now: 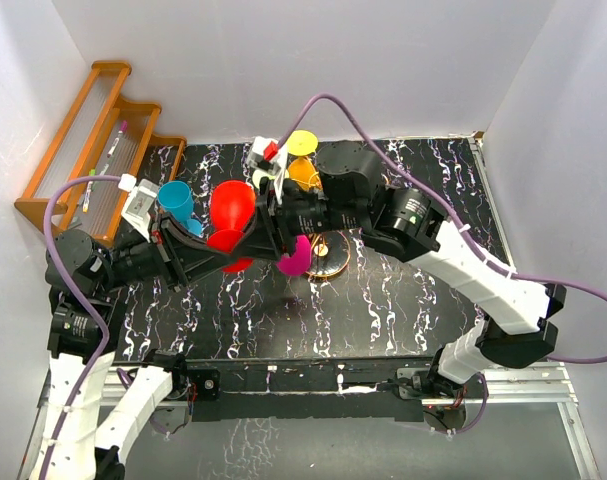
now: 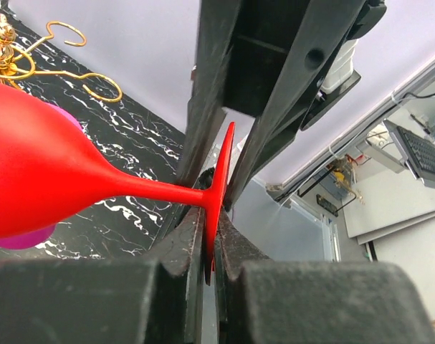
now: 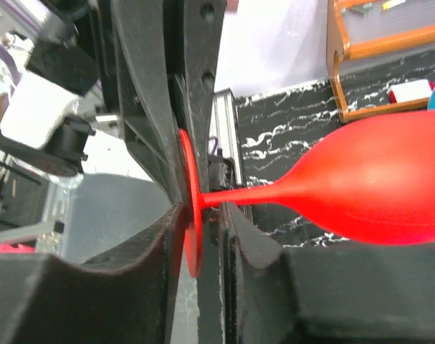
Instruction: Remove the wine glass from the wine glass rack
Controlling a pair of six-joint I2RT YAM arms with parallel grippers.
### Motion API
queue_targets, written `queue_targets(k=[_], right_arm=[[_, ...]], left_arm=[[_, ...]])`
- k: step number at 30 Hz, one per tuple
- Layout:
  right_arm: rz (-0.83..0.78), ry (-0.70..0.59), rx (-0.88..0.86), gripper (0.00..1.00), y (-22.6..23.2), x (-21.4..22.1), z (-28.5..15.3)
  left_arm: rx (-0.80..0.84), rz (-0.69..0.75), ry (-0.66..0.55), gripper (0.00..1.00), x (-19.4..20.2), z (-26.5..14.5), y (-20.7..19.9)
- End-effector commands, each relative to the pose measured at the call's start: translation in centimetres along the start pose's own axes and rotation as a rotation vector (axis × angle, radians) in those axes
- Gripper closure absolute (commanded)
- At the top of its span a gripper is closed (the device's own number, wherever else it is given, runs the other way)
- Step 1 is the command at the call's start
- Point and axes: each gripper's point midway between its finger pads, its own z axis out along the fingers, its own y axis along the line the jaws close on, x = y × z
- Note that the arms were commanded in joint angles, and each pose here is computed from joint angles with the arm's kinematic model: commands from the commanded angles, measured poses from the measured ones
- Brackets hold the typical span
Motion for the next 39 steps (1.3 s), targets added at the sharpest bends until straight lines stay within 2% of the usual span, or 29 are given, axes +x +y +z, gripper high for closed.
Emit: queue_targets(k=[1, 3, 5, 15, 26, 30, 31, 32, 34, 36, 39], right_arm=[[-0.031, -0.005, -0.035, 0.67, 1.5, 0.5, -1.5], [-0.031, 0.023, -0.048, 0.62, 1.9, 1.4, -2.0], [-0.027, 0.051, -0.045, 0.61, 1.8, 2.2, -2.3], [-0.040, 0.060, -0.066, 0.67, 2.0, 1.5, -1.7], [-0.037, 0.106, -0.090, 0.78, 1.8, 1.2, 0.1], [-0.034, 0.119, -0.087, 0.91, 1.6, 1.6, 0.5], [-0.035, 0.120, -0.082, 0.92, 1.6, 1.7, 0.4], [-0.038, 0.119, -0.068, 0.92, 1.4, 1.8, 0.3], [-0.047, 0.120, -0.041, 0.92, 1.0, 1.9, 0.1], [-0.064, 0.114, -0.012, 0.92, 0.7, 1.9, -0.4], [-0.105, 0.092, 0.042, 0.92, -0.1, 1.7, -1.1]], left_arm=[[0.059, 0.101, 0.002, 1.00, -0.5, -0.5, -2.3], [0.077, 0.107, 0.010, 1.00, -0.2, -0.6, -2.7], [0.093, 0.113, 0.017, 1.00, 0.0, -0.7, -3.0], [0.125, 0.108, 0.060, 1.00, 1.5, -1.1, -3.5], [0.114, 0.085, 0.087, 1.00, 2.6, -1.1, -2.6], [0.102, 0.085, 0.087, 1.00, 2.7, -1.1, -2.4], [0.086, 0.080, 0.082, 1.00, 2.6, -1.1, -2.2], [0.060, 0.077, 0.075, 0.82, 2.6, -1.1, -1.9], [0.000, 0.068, 0.063, 0.57, 2.4, -1.1, -0.9], [-0.033, 0.049, 0.062, 0.47, 2.4, -1.1, -0.4], [-0.092, 0.025, 0.044, 0.40, 2.1, -1.1, 0.4]])
